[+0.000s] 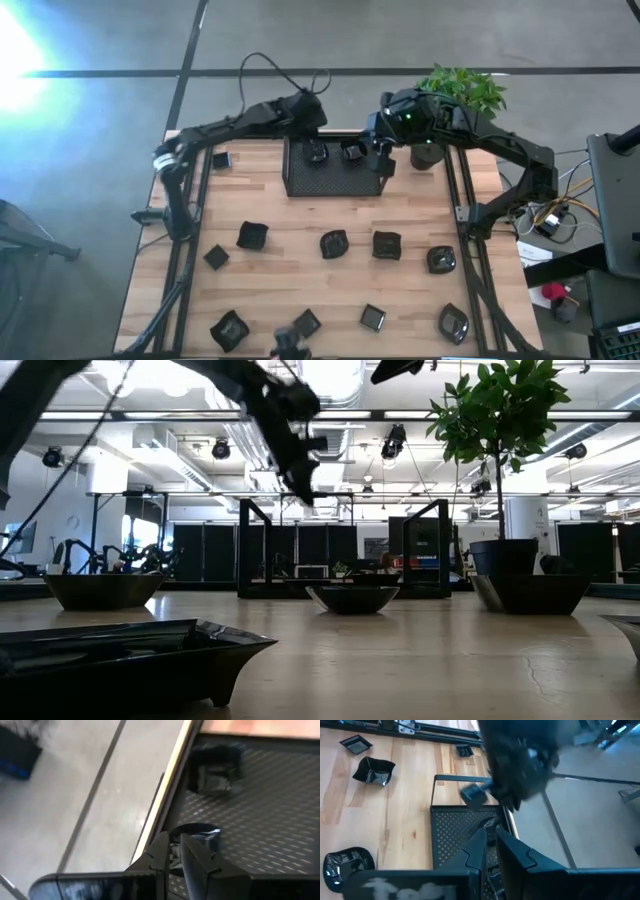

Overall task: Pick & Place Mini shaped plates
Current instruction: Put the black square plate on the shelf

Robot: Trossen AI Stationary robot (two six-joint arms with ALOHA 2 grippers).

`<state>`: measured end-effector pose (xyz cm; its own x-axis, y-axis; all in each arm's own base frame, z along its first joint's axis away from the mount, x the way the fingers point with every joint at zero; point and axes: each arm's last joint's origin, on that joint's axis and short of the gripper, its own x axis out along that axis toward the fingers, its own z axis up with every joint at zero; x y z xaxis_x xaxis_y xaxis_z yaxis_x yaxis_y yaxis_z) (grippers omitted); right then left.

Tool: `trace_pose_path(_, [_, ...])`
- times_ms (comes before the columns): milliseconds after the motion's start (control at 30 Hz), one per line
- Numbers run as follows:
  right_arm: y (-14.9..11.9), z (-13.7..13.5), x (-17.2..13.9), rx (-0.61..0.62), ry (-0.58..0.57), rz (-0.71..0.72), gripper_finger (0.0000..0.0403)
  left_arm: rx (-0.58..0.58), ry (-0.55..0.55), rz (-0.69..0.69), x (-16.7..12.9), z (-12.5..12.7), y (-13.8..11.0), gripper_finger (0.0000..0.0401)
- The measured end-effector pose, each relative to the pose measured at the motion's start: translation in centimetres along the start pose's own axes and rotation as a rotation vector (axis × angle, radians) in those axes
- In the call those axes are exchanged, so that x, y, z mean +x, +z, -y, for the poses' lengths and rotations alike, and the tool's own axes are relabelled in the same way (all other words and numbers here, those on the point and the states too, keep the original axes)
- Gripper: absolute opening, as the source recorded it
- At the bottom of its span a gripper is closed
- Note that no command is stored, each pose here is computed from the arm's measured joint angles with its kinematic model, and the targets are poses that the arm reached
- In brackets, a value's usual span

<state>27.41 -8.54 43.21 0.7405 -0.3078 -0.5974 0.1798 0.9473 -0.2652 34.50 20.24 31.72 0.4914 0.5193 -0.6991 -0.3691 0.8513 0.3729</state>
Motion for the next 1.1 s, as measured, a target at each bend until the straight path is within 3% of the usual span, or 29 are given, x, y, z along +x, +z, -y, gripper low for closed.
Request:
trace_pose_path(200, [-0.7, -0.5, 0.0, 0.032, 0.022, -0.053, 0.0038, 0.062, -0.034, 0.111, -6.1, 3.1, -1.2, 0.0041])
trace_pose_path(533, [-1.6, -3.6, 0.7, -0.012, 0.116, -0.137, 0.0038, 0.118, -0.142, 0.293, -14.8, 7.8, -6.3, 0.0041])
trace_pose_path(833, [-2.7, -7.4, 1.3, -0.018, 0.206, -0.196, 0.0038, 0.116, -0.204, 0.367, -18.2, 9.3, -10.8, 0.0041])
trace_pose_path(1100, [-4.2, -12.7, 1.2, -0.004, 0.31, -0.274, 0.0038, 0.13, -0.227, 0.395, -19.0, 9.5, -12.2, 0.0041])
